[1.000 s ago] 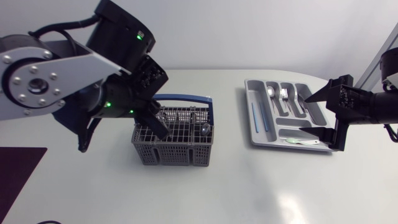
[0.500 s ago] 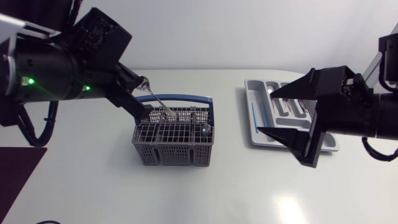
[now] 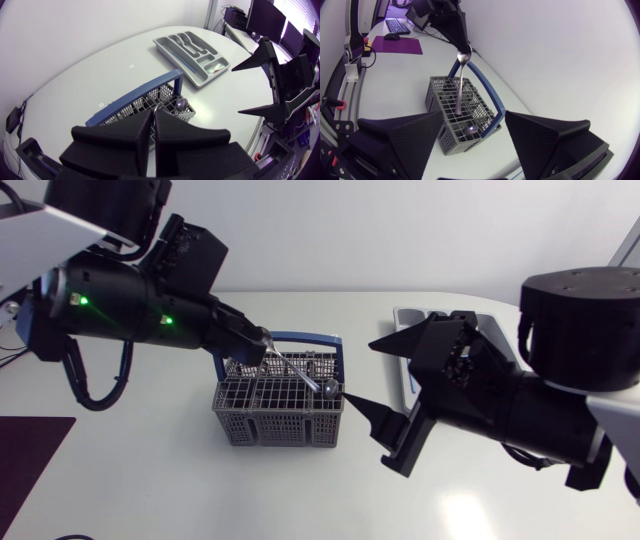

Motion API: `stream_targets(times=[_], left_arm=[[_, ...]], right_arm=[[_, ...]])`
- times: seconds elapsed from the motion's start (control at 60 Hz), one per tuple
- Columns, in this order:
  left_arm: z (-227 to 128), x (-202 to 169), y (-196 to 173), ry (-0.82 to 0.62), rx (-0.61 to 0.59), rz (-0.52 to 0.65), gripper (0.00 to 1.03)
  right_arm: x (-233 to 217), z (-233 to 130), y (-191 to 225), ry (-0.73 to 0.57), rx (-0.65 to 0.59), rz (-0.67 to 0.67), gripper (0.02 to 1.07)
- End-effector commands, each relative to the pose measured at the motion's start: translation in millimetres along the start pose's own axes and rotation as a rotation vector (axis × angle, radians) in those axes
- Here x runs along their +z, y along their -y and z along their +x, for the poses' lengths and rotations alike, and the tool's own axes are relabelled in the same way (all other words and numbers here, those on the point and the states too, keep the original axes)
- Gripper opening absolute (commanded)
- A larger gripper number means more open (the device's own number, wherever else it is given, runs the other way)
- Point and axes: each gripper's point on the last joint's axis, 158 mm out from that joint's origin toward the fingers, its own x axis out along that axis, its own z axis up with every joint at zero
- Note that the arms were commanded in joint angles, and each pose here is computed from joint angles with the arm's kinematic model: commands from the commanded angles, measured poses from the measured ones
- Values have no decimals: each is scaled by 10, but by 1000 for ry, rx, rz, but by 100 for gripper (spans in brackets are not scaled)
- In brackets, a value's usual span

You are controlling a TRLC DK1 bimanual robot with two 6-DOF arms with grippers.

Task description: Unload the cutlery basket into the drawer organizer.

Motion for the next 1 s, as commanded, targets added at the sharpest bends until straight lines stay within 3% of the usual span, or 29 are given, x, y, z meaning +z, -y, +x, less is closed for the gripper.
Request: stream_targets(times=[0.0, 0.45, 0.683, 0.983], left_arm=[[37, 139, 97, 24, -29, -24, 5], [273, 268, 356, 26, -78, -9, 5], [293, 343, 410, 33, -87, -2, 5], [313, 320, 403, 27, -86, -9, 5]], right_arm=[[-64, 98, -83, -19, -1, 25, 88], [4, 501, -40, -17, -42, 66, 75], [103, 586, 35, 9, -80, 60, 61], [106, 669, 18, 8, -101, 41, 33]])
